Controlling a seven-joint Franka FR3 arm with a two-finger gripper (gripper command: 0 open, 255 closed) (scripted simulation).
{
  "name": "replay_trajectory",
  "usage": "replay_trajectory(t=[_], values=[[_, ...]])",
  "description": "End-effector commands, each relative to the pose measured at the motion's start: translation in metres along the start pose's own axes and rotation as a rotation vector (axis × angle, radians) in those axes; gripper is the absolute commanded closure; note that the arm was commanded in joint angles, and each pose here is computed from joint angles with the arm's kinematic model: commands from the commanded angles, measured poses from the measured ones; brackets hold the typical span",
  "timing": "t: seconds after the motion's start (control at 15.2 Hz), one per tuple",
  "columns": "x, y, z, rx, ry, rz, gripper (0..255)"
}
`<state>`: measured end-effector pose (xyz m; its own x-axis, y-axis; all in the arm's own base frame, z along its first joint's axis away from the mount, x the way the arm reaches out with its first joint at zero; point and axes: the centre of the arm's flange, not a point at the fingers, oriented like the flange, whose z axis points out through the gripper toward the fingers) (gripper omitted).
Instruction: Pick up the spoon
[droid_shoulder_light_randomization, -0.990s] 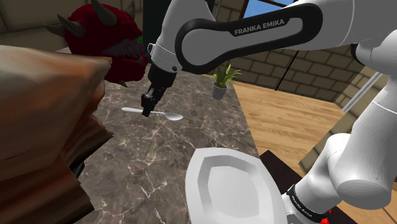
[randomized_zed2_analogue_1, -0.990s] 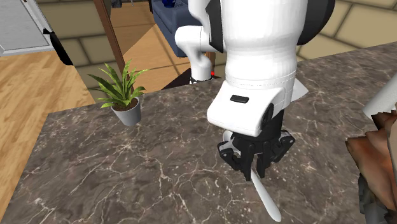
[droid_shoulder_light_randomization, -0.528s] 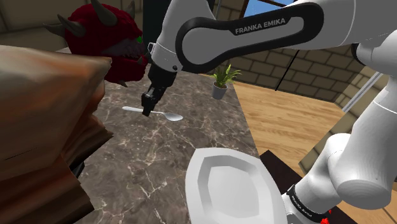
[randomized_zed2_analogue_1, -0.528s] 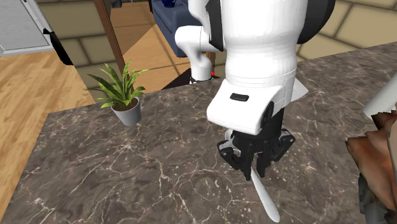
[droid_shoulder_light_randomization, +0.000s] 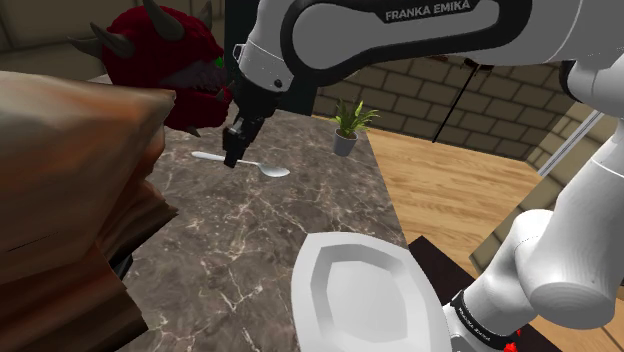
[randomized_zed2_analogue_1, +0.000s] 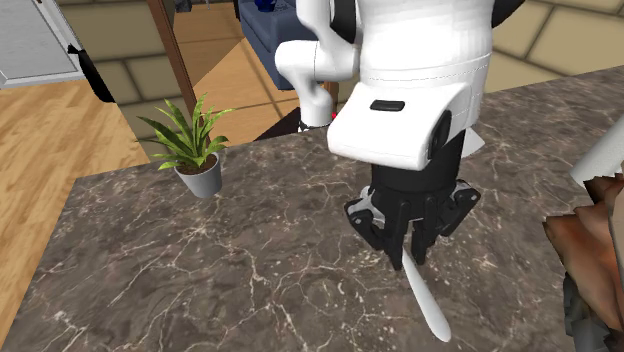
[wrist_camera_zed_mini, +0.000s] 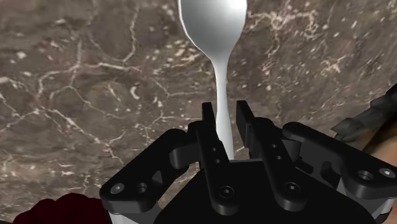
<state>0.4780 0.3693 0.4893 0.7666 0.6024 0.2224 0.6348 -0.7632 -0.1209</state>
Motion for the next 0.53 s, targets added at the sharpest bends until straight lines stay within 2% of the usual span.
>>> replay_trajectory(t=[0.0, 0.33, 0.46], values=[[0.002, -0.001, -0.012, 0.000, 0.000, 0.000, 255], [0.008, -0.004, -0.038, 0.000, 0.000, 0.000, 255], [0.008, -0.004, -0.038, 0.000, 0.000, 0.000, 255]])
